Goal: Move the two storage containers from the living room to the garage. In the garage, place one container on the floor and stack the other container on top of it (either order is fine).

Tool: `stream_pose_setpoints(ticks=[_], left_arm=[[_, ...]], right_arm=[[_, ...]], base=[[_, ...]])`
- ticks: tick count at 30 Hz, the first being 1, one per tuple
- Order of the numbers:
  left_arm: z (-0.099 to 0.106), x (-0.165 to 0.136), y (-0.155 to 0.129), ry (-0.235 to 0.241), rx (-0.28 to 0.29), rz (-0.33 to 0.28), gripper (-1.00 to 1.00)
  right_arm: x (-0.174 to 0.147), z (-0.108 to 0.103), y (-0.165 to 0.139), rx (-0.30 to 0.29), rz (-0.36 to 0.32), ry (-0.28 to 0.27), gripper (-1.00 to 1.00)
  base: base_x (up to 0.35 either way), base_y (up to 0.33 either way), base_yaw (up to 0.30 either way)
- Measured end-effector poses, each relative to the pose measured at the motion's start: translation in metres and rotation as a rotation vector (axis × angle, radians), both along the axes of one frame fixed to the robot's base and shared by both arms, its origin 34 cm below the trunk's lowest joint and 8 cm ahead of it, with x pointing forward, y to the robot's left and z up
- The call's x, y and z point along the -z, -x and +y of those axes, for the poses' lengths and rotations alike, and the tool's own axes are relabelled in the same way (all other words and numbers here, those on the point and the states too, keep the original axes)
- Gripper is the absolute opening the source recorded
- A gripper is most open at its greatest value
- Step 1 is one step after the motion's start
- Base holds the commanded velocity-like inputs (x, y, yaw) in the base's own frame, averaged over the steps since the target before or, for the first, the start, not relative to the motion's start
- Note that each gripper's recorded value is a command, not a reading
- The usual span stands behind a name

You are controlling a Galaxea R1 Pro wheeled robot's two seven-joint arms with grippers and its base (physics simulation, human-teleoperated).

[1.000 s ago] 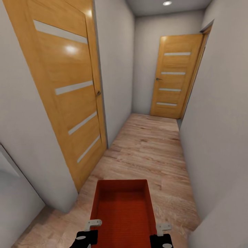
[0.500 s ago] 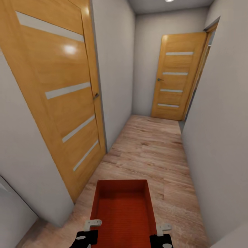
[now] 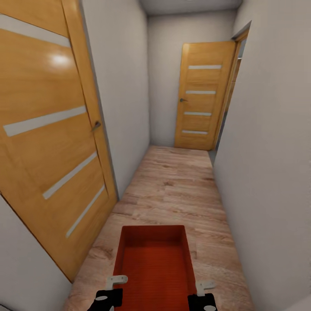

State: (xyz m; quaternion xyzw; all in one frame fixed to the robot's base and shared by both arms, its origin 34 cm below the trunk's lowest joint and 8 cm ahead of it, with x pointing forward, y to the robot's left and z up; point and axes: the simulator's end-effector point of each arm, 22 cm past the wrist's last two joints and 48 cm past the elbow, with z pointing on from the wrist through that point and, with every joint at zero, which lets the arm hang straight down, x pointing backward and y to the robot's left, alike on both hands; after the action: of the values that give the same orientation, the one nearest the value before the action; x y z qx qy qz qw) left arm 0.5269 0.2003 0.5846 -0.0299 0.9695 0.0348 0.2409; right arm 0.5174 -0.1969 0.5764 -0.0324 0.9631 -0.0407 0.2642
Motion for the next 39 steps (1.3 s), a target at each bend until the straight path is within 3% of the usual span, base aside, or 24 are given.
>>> stream_pose_setpoints(ticks=[7,39], left_arm=[[0.0001,0.0000,0.0000,0.000,0.000,0.000,-1.00],[0.0002,0.0002,0.0004,0.000,0.000,0.001,-1.00]], right_arm=[[0.0000,0.0001,0.0000,0.000,0.000,0.000,-1.00],[0.0002,0.0002,0.0003,0.000,0.001,0.000,-1.00]], base=[[0.322,0.000,-0.244],[0.322,0.000,-0.004]])
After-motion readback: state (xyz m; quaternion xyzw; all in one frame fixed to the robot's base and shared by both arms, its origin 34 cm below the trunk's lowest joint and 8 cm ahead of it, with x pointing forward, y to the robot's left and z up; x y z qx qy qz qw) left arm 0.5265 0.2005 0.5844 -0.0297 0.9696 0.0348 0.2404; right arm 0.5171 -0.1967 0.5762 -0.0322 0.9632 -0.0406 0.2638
